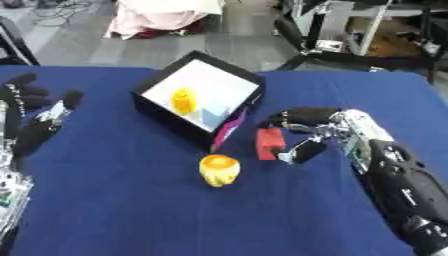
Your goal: Pick up objects on the table and place them in the box.
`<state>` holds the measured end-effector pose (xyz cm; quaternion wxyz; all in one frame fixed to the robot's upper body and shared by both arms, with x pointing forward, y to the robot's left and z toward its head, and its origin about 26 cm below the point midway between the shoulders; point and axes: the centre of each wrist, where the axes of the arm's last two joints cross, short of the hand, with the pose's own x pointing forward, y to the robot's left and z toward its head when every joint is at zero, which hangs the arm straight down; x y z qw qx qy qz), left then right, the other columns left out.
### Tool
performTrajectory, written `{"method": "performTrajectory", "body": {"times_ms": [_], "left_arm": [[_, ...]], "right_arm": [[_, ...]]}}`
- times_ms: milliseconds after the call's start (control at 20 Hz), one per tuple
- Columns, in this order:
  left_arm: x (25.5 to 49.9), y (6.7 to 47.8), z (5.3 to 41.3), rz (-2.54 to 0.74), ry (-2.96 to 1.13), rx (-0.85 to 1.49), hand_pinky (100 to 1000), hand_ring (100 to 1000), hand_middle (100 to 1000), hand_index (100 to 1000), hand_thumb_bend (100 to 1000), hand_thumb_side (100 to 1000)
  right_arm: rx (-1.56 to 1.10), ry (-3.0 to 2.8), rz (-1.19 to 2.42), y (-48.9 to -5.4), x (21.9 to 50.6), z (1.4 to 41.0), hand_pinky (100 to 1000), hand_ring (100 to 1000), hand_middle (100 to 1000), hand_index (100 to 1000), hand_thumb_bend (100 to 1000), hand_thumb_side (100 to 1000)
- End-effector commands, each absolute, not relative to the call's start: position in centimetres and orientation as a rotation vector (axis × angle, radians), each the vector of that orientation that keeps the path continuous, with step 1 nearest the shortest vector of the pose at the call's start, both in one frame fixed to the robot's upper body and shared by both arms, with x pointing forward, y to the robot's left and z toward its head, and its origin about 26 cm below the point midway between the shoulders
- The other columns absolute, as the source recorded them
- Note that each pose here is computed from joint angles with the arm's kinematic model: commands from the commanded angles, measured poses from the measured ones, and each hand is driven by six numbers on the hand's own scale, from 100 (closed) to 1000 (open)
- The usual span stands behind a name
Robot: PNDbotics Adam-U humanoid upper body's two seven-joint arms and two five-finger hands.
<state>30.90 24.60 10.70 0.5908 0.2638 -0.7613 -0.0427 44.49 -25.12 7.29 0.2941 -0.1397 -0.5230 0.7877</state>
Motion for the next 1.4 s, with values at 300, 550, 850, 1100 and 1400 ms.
{"method": "performTrajectory", "body": {"times_ms": [300, 550, 850, 1100, 1400], "left_arm": [[30.9, 24.5, 11.3, -0.104, -1.794, 0.614, 778, 609, 580, 825, 918, 579], [30.9, 24.5, 11.3, -0.100, -1.796, 0.617, 778, 609, 580, 825, 918, 579], [30.9, 24.5, 11.2, -0.103, -1.794, 0.613, 778, 609, 580, 825, 917, 580], [31.0, 23.7, 11.6, -0.116, -1.814, 0.577, 778, 609, 580, 825, 918, 580], [31.2, 22.2, 11.9, -0.136, -1.839, 0.510, 778, 608, 579, 825, 919, 579]], "right_arm": [[-0.471, -1.423, 2.068, -25.4, 45.0, 7.4, 916, 871, 582, 905, 100, 327], [-0.521, -1.579, 1.950, -26.0, 45.2, 8.6, 894, 836, 485, 868, 100, 243], [-0.569, -1.736, 1.828, -26.7, 46.3, 15.0, 895, 835, 490, 851, 100, 223], [-0.591, -1.796, 1.706, -25.9, 47.5, 18.1, 879, 814, 476, 840, 100, 198], [-0.658, -1.859, 1.583, -23.3, 48.7, 16.8, 875, 809, 499, 854, 100, 179]]}}
